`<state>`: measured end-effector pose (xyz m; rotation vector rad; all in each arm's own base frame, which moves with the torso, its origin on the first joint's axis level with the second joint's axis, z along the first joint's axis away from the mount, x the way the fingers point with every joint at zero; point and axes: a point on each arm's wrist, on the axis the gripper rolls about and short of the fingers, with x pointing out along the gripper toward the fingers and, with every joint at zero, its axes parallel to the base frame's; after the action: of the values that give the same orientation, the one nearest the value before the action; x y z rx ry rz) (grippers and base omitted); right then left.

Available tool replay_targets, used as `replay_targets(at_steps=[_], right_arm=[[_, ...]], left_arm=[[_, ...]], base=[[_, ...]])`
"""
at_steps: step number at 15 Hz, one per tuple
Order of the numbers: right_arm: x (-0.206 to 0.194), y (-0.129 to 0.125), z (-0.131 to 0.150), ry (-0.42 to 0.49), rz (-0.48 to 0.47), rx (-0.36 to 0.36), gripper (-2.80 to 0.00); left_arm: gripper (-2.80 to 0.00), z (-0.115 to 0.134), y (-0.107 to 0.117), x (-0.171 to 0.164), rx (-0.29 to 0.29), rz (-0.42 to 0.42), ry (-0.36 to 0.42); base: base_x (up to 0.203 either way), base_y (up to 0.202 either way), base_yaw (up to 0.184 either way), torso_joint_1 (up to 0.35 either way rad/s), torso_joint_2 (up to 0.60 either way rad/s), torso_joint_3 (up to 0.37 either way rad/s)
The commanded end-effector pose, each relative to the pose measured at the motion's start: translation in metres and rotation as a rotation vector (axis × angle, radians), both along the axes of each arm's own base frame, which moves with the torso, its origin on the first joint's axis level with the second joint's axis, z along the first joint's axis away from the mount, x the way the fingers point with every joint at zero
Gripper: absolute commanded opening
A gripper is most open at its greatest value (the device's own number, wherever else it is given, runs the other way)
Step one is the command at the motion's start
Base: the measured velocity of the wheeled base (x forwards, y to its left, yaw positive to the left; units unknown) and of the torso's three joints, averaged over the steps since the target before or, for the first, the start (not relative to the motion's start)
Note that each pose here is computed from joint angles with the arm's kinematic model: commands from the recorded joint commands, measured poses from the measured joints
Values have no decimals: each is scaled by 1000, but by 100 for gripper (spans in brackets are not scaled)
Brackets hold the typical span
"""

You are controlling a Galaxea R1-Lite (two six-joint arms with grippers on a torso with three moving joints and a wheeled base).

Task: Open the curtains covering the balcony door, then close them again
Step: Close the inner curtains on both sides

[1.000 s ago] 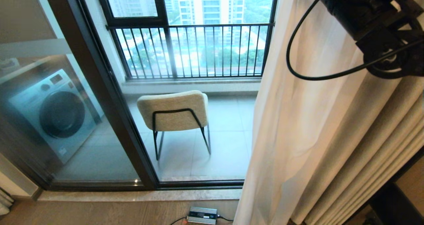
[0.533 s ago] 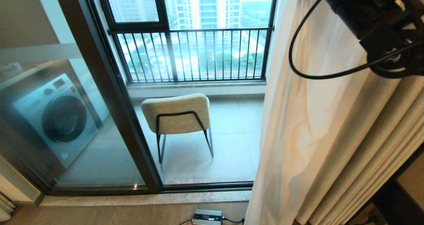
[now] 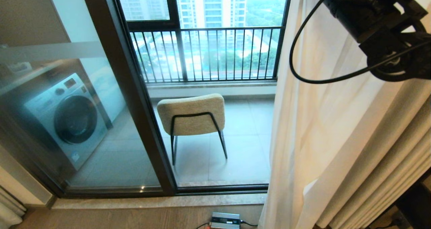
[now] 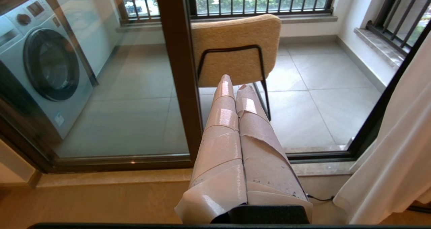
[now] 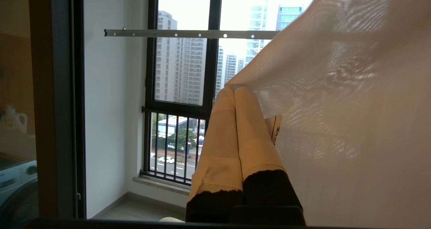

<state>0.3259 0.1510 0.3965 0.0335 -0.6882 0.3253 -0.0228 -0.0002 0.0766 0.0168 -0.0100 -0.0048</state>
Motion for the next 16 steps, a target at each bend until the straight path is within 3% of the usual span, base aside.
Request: replay_targets(at_steps=[1, 16], right_arm=[[0, 0, -1, 0, -1, -1, -280], [-1, 0, -1, -1, -3, -1, -280]], left_arm=[[-280, 0, 0, 0, 0, 0, -1], [-280, 0, 0, 0, 2, 0, -1]], base=[[0, 194, 3, 7, 2, 2], [0, 186, 0, 4, 1, 1]])
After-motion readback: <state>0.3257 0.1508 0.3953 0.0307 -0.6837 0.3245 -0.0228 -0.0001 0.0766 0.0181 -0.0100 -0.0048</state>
